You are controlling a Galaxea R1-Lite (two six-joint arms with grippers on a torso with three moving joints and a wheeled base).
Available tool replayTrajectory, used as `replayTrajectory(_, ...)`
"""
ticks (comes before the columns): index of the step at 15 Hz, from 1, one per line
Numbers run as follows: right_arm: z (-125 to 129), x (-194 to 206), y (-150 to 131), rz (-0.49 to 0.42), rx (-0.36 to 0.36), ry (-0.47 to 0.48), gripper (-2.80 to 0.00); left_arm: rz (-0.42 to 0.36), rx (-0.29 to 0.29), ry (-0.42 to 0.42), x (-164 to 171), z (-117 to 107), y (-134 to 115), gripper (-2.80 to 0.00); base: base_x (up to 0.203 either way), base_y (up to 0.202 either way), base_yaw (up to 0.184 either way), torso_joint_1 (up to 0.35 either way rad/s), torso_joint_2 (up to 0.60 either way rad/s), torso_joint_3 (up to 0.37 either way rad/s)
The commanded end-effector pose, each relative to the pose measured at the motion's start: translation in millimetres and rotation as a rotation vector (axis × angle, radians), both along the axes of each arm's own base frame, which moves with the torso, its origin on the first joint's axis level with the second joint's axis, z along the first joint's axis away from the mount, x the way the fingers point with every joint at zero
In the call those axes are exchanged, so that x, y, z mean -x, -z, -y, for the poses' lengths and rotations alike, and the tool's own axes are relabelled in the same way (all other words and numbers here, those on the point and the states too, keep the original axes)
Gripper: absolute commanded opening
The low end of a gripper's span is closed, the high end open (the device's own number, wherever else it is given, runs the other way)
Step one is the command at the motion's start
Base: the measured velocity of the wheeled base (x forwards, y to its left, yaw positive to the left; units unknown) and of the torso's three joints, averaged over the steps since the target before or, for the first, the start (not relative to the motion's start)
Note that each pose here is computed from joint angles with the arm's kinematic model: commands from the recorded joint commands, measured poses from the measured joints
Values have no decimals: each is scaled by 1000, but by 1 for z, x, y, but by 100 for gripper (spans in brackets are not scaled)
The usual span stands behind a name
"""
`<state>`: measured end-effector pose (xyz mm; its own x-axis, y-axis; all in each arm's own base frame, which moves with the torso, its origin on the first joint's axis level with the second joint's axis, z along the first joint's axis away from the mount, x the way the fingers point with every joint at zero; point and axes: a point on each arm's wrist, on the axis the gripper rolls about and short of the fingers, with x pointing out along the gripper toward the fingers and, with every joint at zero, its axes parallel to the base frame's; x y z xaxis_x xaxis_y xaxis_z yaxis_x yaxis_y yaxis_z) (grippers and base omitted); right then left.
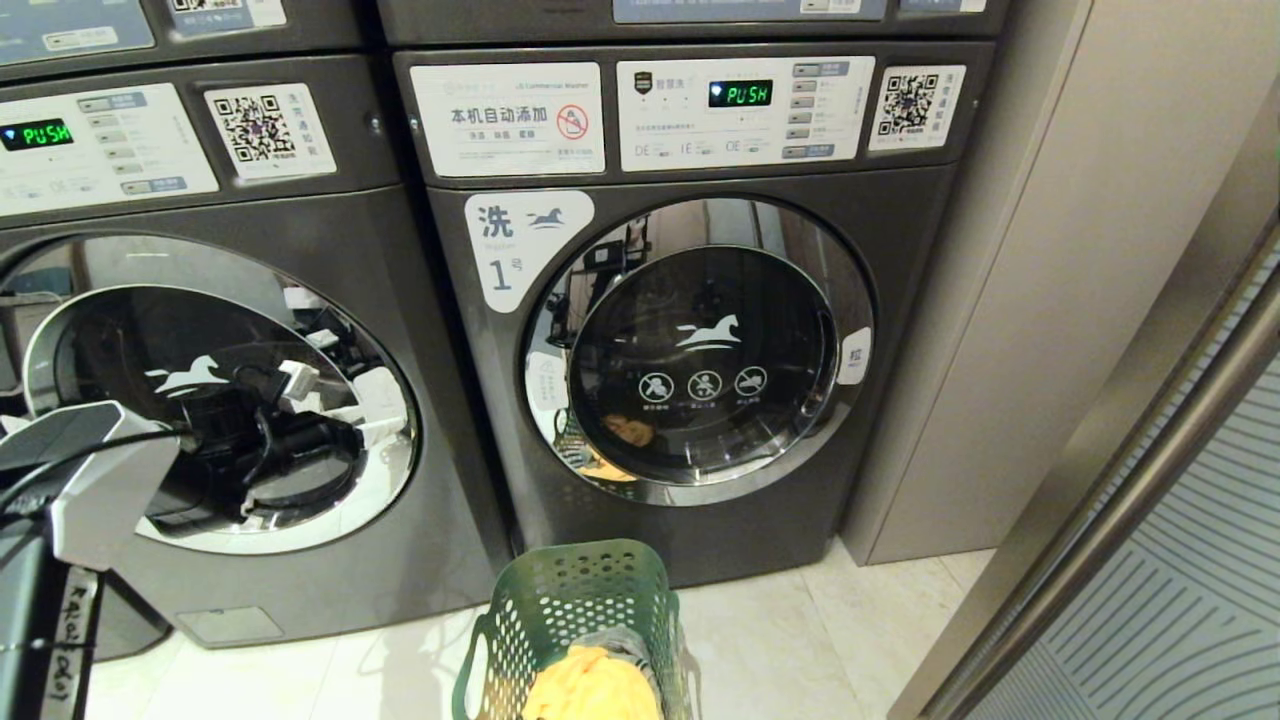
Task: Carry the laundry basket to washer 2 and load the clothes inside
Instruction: Open the lid of the washing machine
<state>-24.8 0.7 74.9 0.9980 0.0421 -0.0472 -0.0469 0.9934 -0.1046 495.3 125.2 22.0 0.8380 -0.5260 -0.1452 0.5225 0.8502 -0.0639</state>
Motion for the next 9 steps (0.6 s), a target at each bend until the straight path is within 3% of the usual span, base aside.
replayTrajectory(1,0,0,0,-2,1,-1,-280,2,1,4,-2,-1,2,0,0,0,0,0,0,0)
replayTrajectory(9,0,0,0,0,1,-1,-280,17,4,28,-6,-3,-1,0,0,0,0,0,0,0)
